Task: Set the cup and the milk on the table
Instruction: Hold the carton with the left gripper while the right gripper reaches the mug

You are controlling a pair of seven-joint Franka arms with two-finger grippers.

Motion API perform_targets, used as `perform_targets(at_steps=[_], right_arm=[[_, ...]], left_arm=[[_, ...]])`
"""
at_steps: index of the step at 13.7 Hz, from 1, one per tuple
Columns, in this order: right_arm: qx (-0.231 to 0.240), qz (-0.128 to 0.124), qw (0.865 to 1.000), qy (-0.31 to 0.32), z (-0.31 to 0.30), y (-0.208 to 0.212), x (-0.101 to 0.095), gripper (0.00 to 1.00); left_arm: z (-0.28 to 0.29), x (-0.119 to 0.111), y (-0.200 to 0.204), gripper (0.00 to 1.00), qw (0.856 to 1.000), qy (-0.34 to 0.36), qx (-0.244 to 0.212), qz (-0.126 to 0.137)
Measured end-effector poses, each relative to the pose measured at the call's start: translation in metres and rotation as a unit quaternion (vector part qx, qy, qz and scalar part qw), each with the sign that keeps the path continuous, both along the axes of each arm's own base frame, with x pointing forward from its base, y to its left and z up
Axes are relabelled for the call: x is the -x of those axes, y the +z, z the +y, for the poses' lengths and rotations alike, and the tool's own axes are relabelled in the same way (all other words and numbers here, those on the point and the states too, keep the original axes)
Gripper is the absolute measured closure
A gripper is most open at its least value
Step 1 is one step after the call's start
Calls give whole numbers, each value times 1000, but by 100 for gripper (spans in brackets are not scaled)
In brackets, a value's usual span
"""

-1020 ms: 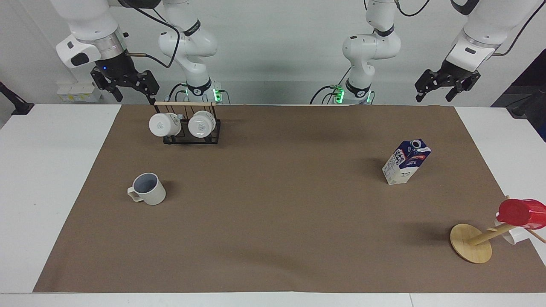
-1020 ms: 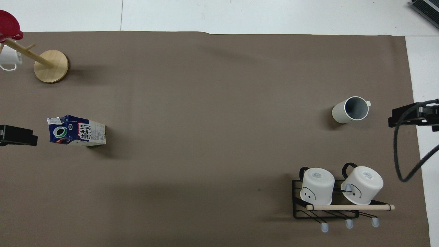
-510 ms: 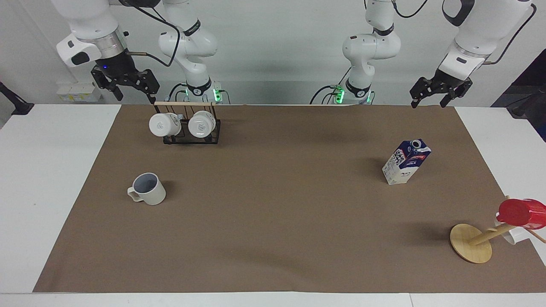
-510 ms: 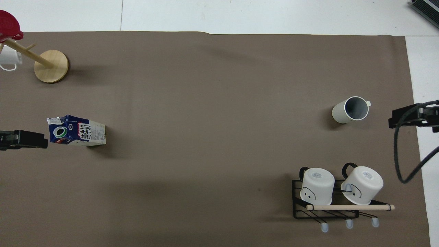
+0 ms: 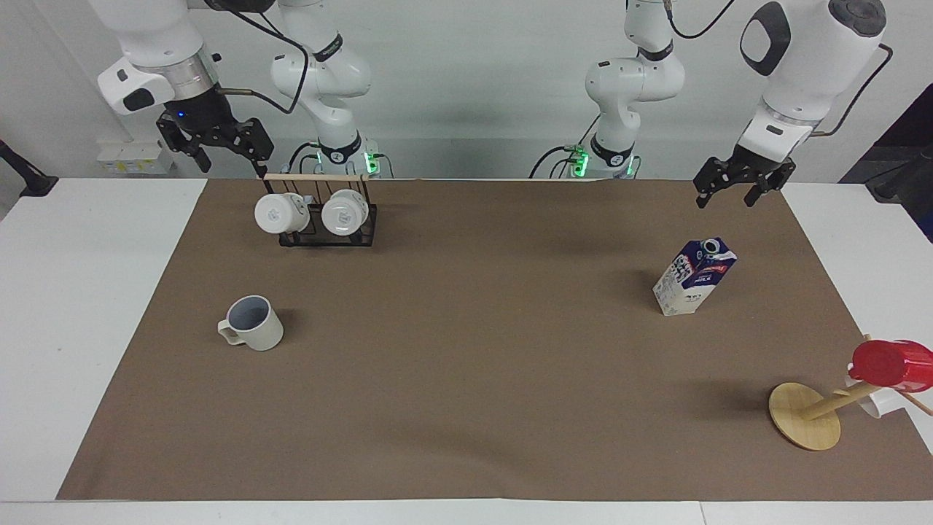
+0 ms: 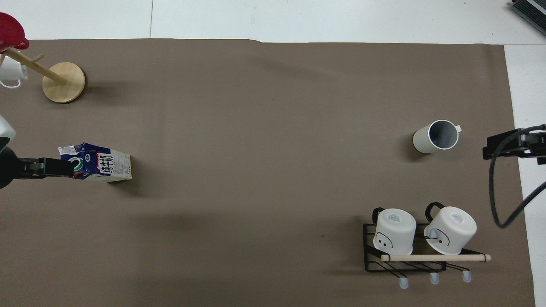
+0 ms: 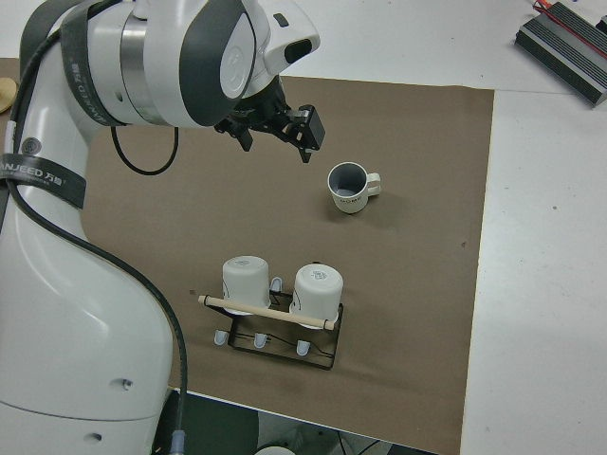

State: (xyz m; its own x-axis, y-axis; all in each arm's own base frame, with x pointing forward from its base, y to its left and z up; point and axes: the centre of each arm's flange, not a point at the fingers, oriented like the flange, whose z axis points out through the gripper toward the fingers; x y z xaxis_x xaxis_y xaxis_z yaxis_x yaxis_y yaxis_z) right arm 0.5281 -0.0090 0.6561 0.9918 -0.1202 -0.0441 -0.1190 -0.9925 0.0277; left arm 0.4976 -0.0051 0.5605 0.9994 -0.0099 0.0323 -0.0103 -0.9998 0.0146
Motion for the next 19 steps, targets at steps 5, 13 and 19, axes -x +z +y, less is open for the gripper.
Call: perform_targets(at_steps=[5,13,19], right_arm=[[0,-1,1000,0,0,1,0,0],[0,-1,1000,4,4,1,0,0],[1,-56,998,2,0,-2,-15,0]], left_arm=[[0,-1,-6,0,1000,0,0,-6],[0,-1,-8,0,1000,0,0,-6],[0,-1,-9,0,1000,0,0,-6]])
